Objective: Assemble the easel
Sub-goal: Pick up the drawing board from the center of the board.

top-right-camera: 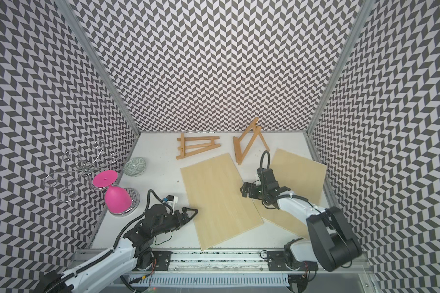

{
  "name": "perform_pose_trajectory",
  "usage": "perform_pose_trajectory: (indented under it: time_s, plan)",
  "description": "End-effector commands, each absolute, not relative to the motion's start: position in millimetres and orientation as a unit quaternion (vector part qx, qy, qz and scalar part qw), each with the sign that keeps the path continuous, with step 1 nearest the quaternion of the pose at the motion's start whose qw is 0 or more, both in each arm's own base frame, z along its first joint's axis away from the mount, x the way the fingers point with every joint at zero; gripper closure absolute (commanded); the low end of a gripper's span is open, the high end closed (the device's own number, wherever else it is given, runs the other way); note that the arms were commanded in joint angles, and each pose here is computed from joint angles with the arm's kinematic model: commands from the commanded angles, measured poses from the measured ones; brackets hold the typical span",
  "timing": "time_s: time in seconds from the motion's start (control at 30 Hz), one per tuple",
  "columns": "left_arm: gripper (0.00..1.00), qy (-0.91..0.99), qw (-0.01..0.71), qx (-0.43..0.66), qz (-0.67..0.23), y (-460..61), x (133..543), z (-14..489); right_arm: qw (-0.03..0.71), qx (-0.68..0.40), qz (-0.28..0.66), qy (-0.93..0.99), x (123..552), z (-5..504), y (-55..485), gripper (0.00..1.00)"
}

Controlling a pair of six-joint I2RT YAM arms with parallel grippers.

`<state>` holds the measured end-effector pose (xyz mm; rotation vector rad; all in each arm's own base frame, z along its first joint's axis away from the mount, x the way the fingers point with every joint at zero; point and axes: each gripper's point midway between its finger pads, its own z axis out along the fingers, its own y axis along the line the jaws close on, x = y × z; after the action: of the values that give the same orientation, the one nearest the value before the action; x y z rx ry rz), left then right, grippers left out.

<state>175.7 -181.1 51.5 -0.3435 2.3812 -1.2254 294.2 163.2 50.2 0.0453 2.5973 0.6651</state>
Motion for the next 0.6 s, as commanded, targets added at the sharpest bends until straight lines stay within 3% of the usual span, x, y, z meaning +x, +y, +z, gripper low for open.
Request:
perform_pose_trajectory:
  time_s: [0.0,0.3,0.57]
  plan:
    - [0.10,0.863,0.205,-0.124,-0.445,-184.9,173.3,51.1,0.238,-0.022,0.260,0.936,301.5,52.7,173.9,0.01]
    - [0.10,0.861,0.198,-0.124,-0.452,-189.4,170.7,48.9,0.146,-0.100,0.371,0.912,258.2,44.4,229.9,0.01]
    - [0.11,0.863,0.191,-0.125,-0.451,-190.2,166.2,44.8,0.143,-0.153,0.496,0.843,240.6,114.2,263.0,0.01]
